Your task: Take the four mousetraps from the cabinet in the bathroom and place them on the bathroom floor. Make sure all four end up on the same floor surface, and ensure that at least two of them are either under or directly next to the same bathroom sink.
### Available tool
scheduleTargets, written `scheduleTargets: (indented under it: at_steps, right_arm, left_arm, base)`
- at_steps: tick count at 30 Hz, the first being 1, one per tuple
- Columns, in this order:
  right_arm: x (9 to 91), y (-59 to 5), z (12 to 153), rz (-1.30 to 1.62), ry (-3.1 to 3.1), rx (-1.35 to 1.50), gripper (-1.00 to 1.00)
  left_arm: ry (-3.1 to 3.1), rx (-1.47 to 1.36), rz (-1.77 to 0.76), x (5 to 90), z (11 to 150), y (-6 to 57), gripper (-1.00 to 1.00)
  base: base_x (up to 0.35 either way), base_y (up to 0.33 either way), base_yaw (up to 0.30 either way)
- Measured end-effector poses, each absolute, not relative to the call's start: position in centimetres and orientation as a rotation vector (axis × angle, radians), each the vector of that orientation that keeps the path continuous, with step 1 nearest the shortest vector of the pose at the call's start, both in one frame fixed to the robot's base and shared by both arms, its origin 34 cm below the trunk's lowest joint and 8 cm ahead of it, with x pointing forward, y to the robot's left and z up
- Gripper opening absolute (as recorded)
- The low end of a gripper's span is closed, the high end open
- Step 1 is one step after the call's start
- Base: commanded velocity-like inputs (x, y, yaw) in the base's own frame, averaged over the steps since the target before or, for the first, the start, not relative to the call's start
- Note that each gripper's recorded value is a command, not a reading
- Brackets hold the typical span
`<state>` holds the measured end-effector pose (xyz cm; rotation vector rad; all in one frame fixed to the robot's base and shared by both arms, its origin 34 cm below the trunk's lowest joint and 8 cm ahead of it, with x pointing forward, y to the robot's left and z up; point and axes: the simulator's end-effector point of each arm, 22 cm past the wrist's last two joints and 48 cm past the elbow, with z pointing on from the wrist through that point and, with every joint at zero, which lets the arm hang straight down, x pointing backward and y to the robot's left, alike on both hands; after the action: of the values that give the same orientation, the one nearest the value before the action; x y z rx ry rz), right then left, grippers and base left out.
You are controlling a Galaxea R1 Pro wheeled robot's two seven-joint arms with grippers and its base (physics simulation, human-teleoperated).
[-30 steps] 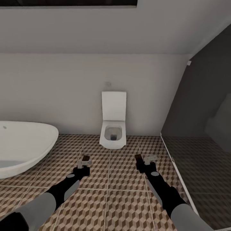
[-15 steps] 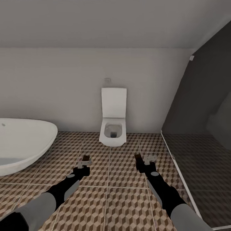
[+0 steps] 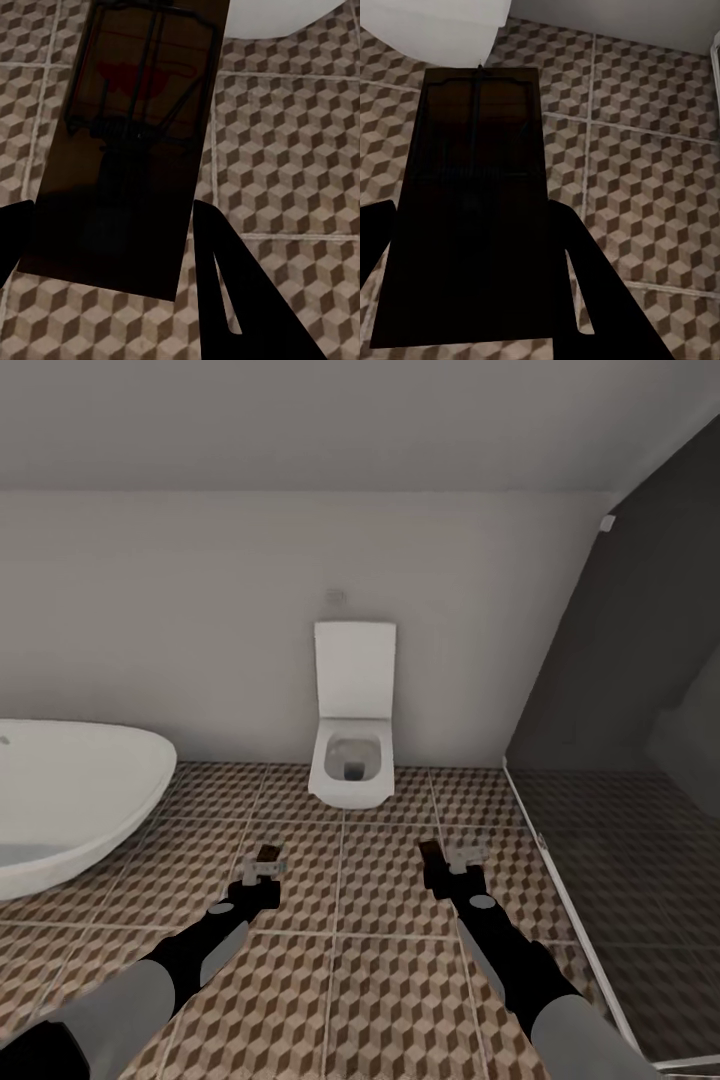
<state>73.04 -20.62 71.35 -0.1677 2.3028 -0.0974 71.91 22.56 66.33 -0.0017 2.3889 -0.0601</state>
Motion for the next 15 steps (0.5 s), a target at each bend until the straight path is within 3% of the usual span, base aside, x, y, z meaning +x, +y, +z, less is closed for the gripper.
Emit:
scheduleTargets:
  at_steps: [15]
  right_arm:
    - [72.7, -20.6, 67.9, -0.096, 2.326, -0.172, -1.0]
  left_arm:
    - [2.411, -0.002, -0.064, 71.5, 62.9, 22.4, -1.0]
  base:
    - [0.0, 0.0, 0.0]
